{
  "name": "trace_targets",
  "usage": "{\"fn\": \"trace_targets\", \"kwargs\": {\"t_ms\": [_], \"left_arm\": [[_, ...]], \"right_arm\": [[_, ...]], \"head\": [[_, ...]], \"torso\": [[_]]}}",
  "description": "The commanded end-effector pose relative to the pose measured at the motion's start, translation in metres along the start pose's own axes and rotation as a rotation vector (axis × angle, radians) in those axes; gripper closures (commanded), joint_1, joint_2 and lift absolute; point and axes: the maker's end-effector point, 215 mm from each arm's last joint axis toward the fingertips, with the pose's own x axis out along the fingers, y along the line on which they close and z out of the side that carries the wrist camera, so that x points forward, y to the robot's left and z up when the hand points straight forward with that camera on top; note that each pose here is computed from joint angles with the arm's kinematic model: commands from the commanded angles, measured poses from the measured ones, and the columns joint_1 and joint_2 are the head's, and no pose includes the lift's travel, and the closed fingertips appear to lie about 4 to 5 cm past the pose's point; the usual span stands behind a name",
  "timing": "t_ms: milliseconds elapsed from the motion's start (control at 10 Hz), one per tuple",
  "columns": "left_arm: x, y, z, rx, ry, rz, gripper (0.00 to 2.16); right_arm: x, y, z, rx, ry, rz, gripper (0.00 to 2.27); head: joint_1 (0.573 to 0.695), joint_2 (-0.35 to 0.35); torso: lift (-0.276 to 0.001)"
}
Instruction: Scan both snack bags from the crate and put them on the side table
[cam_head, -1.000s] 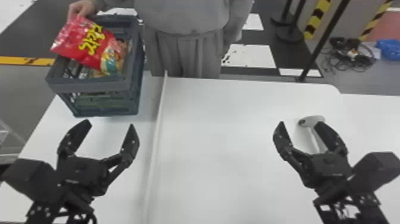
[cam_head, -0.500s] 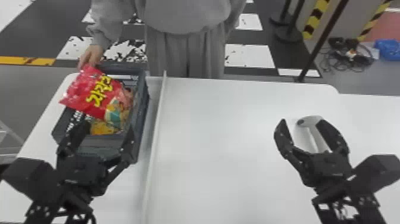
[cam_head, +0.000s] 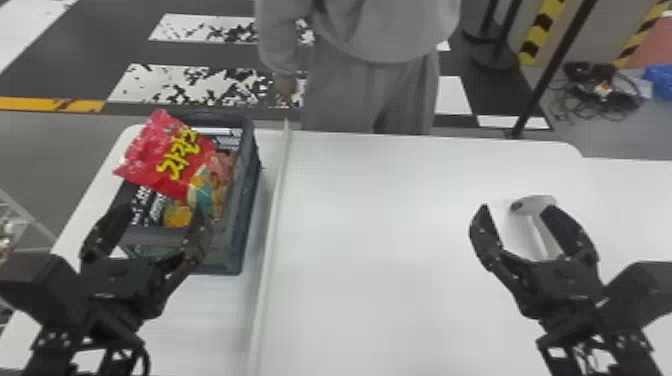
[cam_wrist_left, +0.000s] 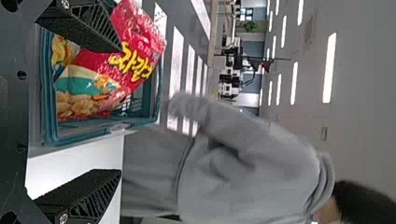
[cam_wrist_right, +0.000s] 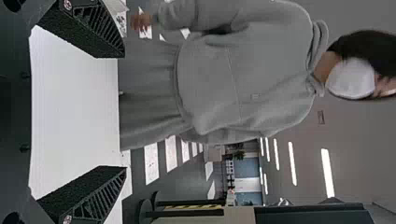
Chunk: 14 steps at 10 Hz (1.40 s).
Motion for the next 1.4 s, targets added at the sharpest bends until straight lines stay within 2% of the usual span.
{"fn": "trace_targets", "kwargs": {"t_ms": [0,100,400,500,600,800,1000,1300], "left_arm": [[0.006,0.024,0.007,-0.003,-0.003,0.007,0.09],[0.013,0.036,0.014,0.004,-0.009,0.022,0.09],[0.039,0.064,0.011,-0.014,0.031,0.038,0.1],[0.048,0.082,0.014,-0.025,0.025,0.065,0.1],[0.056,0.097,0.006,-0.041,0.053,0.089,0.1],[0.07,0.13,0.001,-0.058,0.064,0.143,0.1],[0.094,0.139,-0.007,-0.087,0.083,0.148,0.1],[0.135,0.141,-0.018,-0.126,0.125,0.11,0.09]], "right_arm": [[0.0,0.001,-0.003,-0.002,0.011,0.008,0.07],[0.001,0.002,-0.005,-0.004,0.018,0.015,0.07],[0.0,0.003,-0.011,-0.005,0.032,0.023,0.07],[0.0,0.003,-0.011,-0.006,0.035,0.024,0.07],[0.001,0.003,-0.014,-0.008,0.043,0.027,0.07],[0.001,0.003,-0.018,-0.008,0.058,0.027,0.07],[0.0,0.003,-0.022,-0.008,0.071,0.027,0.07],[0.0,-0.001,-0.027,-0.012,0.085,0.021,0.07]], "head": [[0.695,0.027],[0.695,0.038],[0.695,0.09],[0.695,0.104],[0.695,0.121],[0.695,0.162],[0.695,0.187],[0.695,0.19]], "torso": [[-0.087],[-0.087],[-0.087],[-0.087],[-0.087],[-0.087],[-0.087],[-0.087]]}}
